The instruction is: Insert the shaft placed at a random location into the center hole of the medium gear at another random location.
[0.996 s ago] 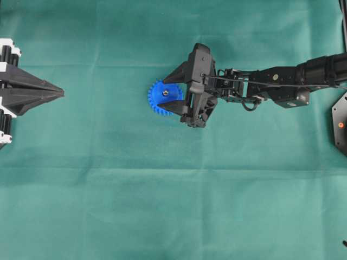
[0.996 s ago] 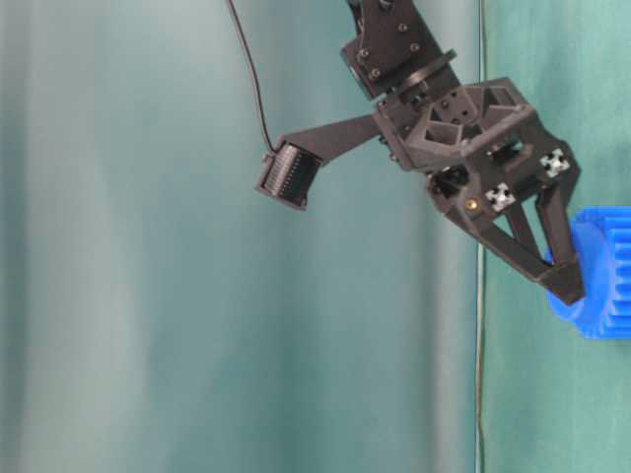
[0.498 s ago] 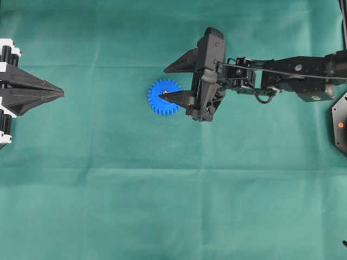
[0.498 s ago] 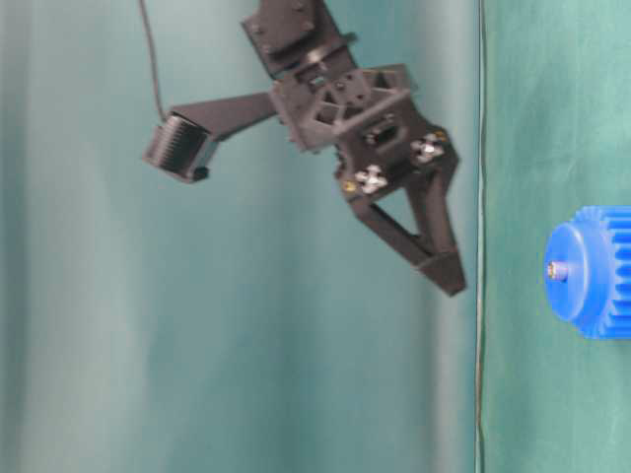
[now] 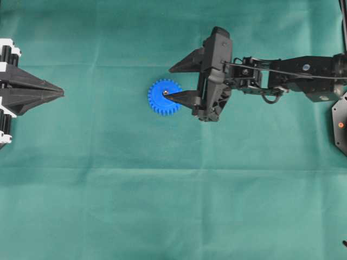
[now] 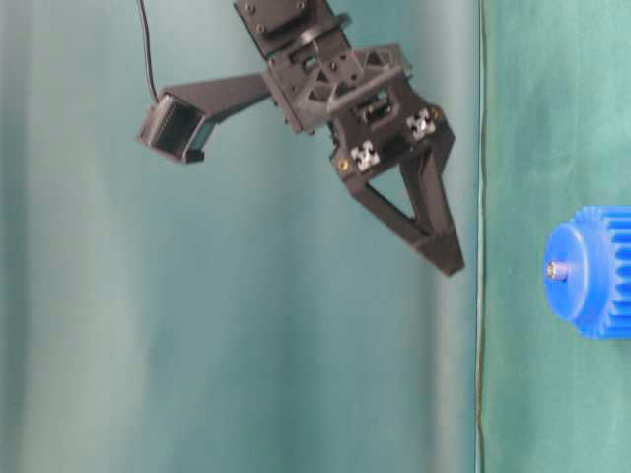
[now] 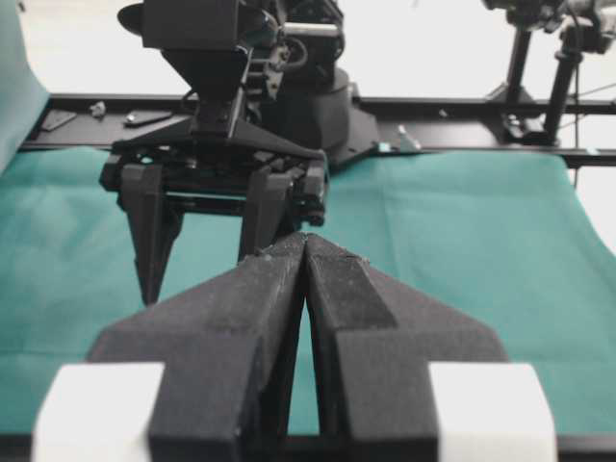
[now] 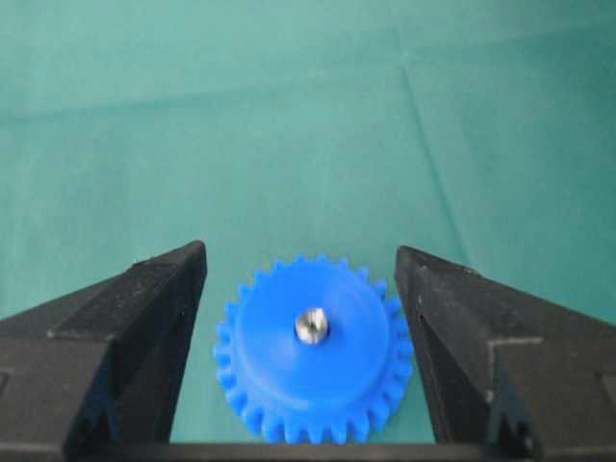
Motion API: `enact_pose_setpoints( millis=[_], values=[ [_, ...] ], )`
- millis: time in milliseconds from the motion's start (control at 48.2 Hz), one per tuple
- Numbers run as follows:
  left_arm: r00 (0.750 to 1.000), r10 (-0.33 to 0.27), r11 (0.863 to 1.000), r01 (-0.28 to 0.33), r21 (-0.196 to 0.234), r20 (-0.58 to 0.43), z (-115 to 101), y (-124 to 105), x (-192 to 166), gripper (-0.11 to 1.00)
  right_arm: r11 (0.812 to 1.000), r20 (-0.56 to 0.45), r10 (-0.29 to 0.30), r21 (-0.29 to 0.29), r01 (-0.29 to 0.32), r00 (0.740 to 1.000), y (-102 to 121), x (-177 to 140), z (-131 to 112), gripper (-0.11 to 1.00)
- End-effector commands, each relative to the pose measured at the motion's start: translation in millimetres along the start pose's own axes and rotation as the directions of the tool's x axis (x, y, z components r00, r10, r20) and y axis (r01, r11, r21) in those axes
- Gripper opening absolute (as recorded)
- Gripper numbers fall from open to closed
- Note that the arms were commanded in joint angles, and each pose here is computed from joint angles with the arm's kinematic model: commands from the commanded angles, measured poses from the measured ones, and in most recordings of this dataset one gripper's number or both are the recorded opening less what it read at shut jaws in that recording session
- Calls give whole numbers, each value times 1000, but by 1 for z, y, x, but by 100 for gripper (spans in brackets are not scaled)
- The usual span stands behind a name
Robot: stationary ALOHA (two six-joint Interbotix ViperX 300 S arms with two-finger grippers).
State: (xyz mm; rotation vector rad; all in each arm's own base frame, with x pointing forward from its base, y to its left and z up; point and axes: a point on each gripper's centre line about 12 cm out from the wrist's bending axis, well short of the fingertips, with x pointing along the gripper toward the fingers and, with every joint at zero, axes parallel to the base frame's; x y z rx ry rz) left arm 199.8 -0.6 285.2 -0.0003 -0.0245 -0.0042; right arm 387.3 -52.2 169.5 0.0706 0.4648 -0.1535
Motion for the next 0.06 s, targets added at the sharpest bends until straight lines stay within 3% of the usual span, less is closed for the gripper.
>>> enact_pose_setpoints(
  millis=[0, 41],
  values=[
    [1000, 1, 1000, -1, 0, 21, 8, 0, 3, 0, 1000, 40, 1, 10, -1, 999, 0, -13, 12, 78],
    [1000, 1, 1000, -1, 2, 21, 8, 0, 3, 0, 1000, 40, 2, 11, -3, 999, 1, -17, 11, 78]
  ],
)
